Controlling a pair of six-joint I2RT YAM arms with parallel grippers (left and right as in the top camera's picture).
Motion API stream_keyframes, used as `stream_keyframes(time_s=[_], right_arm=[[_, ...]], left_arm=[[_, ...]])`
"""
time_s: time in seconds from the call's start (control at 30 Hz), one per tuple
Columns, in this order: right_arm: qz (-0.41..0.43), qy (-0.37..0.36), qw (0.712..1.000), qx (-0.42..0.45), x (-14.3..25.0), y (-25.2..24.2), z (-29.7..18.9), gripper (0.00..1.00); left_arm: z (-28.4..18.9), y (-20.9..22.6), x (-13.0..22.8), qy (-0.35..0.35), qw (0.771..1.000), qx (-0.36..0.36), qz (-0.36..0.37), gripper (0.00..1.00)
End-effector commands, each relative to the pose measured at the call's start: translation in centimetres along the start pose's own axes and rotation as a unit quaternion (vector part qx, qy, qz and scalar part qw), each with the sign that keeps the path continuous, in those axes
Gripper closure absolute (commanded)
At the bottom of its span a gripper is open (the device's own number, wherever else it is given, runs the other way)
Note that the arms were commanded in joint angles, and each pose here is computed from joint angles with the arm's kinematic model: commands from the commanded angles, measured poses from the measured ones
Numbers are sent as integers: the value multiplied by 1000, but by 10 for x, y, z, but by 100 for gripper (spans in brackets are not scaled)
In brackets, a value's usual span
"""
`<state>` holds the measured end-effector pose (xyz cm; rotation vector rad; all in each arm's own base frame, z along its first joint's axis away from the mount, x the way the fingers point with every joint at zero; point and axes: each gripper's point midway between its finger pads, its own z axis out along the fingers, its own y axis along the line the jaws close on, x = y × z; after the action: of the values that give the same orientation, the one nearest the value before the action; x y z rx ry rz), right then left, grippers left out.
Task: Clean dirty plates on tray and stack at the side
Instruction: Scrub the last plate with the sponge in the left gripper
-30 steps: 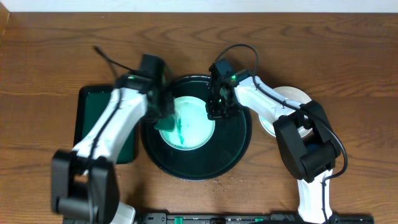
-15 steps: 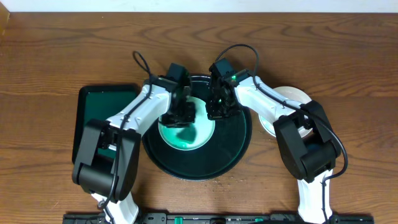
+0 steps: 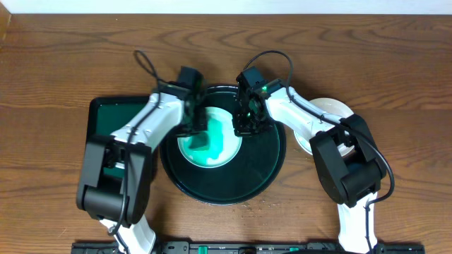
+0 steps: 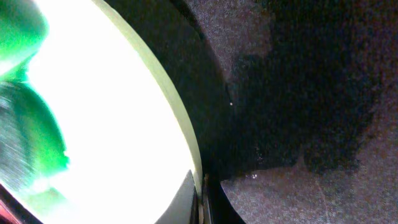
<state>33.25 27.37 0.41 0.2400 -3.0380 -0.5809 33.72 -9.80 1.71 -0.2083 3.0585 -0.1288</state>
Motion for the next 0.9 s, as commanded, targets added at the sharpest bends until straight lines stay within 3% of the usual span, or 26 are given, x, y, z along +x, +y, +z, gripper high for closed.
stream_keyframes(time_s=[0.0, 0.1, 0.2, 0.33, 0.43, 0.6, 0.67, 0.77, 0.87], right_arm=[[10, 4, 1000, 21, 5, -10, 3, 99], [11, 4, 1000, 21, 5, -10, 3, 99], [11, 4, 1000, 21, 5, -10, 3, 99], [10, 4, 1000, 21, 5, -10, 3, 99], [11, 4, 1000, 21, 5, -10, 3, 99], [11, 4, 1000, 21, 5, -10, 3, 99], [11, 4, 1000, 20, 5, -10, 3, 99], [11, 4, 1000, 21, 5, -10, 3, 99], [11, 4, 1000, 21, 5, -10, 3, 99]], left_arm=[[3, 60, -6, -14, 991, -118, -63, 93], [5, 50, 12, 28, 994, -90, -63, 93], [5, 10, 35, 88, 996, 10, -18, 93], [-12, -61, 59, 132, 965, 206, 90, 93], [-14, -74, 52, 112, 958, 238, 114, 93], [-4, -55, 10, 31, 976, 190, 105, 93], [5, -24, -13, -10, 991, 105, 79, 93], [7, 27, -32, -52, 997, -32, 37, 93], [4, 50, -29, -48, 994, -94, 32, 93]])
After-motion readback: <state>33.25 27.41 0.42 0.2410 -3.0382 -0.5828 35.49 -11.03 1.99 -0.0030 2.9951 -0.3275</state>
